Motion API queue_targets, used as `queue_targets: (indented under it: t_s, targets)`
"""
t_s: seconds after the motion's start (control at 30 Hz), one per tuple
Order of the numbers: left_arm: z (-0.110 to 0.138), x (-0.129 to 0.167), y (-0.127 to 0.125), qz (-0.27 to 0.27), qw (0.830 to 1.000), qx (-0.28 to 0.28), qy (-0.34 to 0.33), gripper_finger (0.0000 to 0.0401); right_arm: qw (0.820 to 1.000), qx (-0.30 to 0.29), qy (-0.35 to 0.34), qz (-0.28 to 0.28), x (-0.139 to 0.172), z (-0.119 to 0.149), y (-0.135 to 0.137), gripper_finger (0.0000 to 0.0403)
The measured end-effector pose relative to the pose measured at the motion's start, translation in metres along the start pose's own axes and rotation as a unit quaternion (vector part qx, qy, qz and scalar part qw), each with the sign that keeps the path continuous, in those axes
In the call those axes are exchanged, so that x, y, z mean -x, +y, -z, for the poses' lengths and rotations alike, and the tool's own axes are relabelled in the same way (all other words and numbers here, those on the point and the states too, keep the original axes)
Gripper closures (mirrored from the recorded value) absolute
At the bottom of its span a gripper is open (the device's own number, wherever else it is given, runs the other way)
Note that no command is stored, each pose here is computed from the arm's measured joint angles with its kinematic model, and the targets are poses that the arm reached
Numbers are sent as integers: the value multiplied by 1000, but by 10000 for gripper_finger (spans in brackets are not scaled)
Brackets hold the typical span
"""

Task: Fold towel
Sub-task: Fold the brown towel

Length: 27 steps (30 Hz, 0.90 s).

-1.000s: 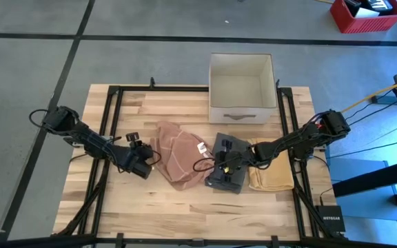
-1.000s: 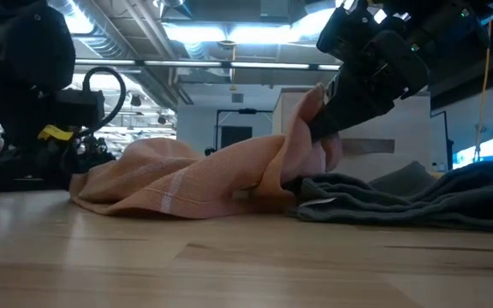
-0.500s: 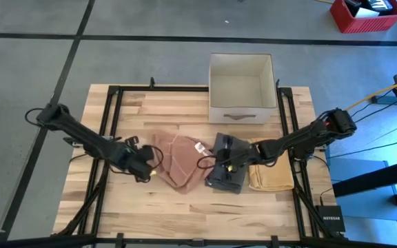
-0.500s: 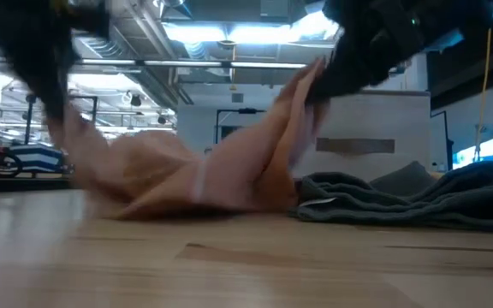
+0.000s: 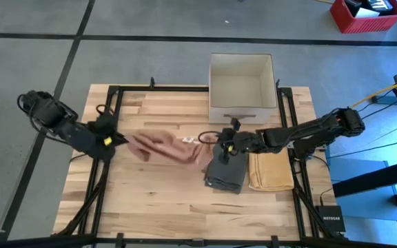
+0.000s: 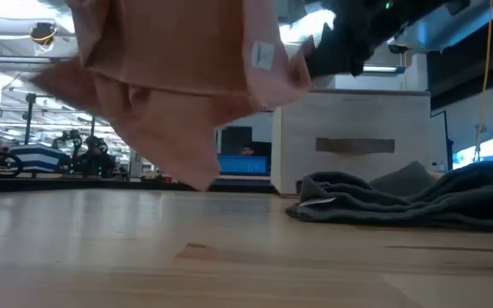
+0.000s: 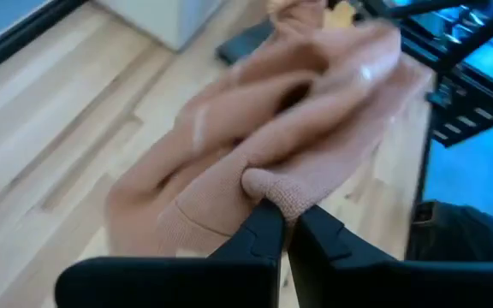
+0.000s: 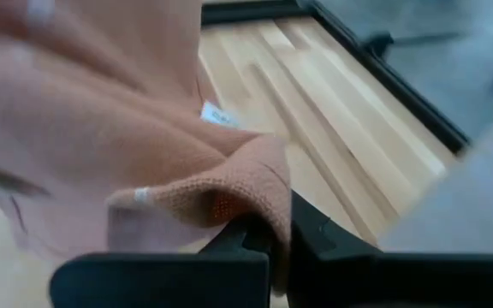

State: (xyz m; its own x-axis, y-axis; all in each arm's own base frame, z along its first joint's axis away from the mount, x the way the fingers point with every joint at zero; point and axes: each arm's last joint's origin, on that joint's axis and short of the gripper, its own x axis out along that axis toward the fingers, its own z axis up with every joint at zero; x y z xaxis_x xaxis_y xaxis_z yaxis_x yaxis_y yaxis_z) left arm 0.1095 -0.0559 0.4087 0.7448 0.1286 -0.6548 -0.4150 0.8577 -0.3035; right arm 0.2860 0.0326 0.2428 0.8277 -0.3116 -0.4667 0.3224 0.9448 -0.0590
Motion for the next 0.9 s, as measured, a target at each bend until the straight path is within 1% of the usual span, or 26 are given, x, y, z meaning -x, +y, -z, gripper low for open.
queue_targets:
  t_s: [0.07, 0.17, 0.27, 0.33, 0.4, 0.53, 0.63, 0.73, 0.83, 0.9]
  targets:
    - [5, 3, 11, -24, 1000, 15, 8, 397, 1000, -14, 22, 17, -3, 3, -8, 393]
    - [15, -1, 23, -69, 996, 50, 38, 397, 998, -34, 47, 35, -6, 7, -18, 393]
    - [26, -8, 27, -97, 990, 64, 79, 396, 998, -47, 46, 23, -4, 4, -23, 393]
    - [29, -13, 25, -93, 989, 70, 97, 396, 998, -54, 38, 17, 0, -1, -27, 393]
    - [30, -15, 23, -82, 989, 64, 106, 396, 998, -57, 23, 12, 6, -10, -30, 393]
    - [23, -8, 20, -60, 992, 51, 98, 396, 999, -38, -19, 1, 22, -35, -33, 393]
    - [9, 8, 20, -38, 997, 42, 59, 396, 998, -15, -62, 6, 38, -62, -36, 393]
    - [-7, 26, 23, -37, 999, 26, -17, 396, 994, 11, -101, 26, 53, -88, -41, 393]
    - [-18, 38, 27, -68, 993, 9, -99, 396, 991, 29, -127, 38, 62, -105, -45, 393]
    - [-20, 40, 30, -93, 987, -5, -133, 396, 991, 35, -126, 40, 63, -106, -46, 393]
